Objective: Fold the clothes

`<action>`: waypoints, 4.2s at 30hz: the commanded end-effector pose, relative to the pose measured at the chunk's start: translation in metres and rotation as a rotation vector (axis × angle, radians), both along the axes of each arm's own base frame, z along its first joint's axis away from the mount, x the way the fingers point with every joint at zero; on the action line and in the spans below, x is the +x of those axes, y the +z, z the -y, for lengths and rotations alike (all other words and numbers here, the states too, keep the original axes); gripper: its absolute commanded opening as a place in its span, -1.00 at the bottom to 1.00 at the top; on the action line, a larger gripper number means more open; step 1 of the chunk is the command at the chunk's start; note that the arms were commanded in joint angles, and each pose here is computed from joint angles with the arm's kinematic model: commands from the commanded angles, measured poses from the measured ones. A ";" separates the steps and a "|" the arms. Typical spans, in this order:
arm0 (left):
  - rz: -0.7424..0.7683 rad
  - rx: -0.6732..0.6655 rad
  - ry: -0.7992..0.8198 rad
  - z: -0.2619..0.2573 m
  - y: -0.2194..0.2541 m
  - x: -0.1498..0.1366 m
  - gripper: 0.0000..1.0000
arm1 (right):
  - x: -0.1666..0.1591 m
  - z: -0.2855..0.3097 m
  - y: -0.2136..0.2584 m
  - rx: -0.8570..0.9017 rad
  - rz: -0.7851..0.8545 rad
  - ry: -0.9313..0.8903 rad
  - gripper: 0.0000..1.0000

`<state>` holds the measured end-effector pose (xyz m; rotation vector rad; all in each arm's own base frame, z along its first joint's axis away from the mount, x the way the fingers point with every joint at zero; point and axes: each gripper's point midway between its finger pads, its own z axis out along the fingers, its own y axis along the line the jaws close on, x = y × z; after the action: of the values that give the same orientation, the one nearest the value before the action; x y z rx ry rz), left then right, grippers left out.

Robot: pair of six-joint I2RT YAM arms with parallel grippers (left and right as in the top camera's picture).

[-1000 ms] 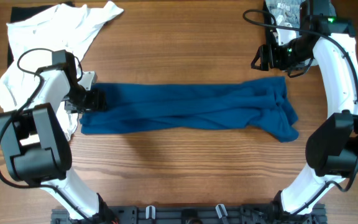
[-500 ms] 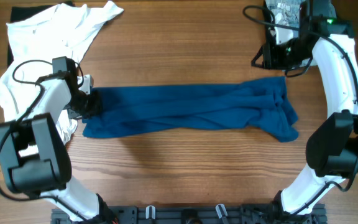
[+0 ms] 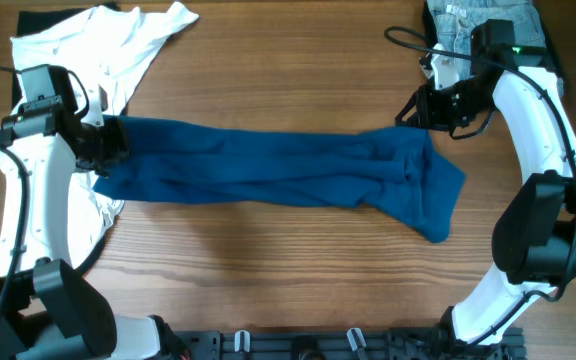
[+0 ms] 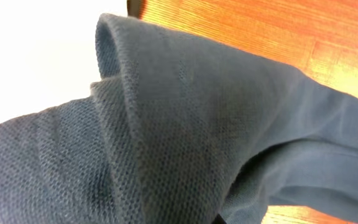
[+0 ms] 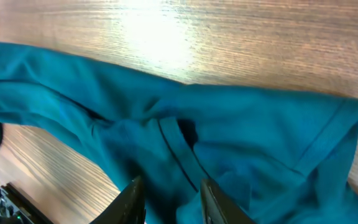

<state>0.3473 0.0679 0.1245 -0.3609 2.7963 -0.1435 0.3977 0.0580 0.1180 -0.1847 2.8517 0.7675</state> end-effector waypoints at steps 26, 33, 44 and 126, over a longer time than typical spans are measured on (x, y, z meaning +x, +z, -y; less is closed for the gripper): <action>0.023 -0.268 -0.517 0.300 -0.049 0.016 0.43 | 0.010 -0.005 0.008 0.030 0.050 -0.009 -0.29; 0.020 -0.260 -0.477 0.288 -0.009 0.011 1.00 | 0.010 -0.004 0.007 0.022 0.049 -0.011 -0.21; -0.052 -0.029 -0.328 0.208 -0.011 0.009 1.00 | -0.054 0.048 -0.062 -0.188 -0.283 -0.233 0.55; 0.003 -0.034 0.123 0.018 -0.008 0.042 0.99 | -0.035 -0.166 0.056 -0.077 0.262 0.236 0.44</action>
<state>0.3859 0.0528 0.1107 -0.5706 2.7775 -0.1345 0.3520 0.2401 0.1506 -0.6161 2.7002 0.7155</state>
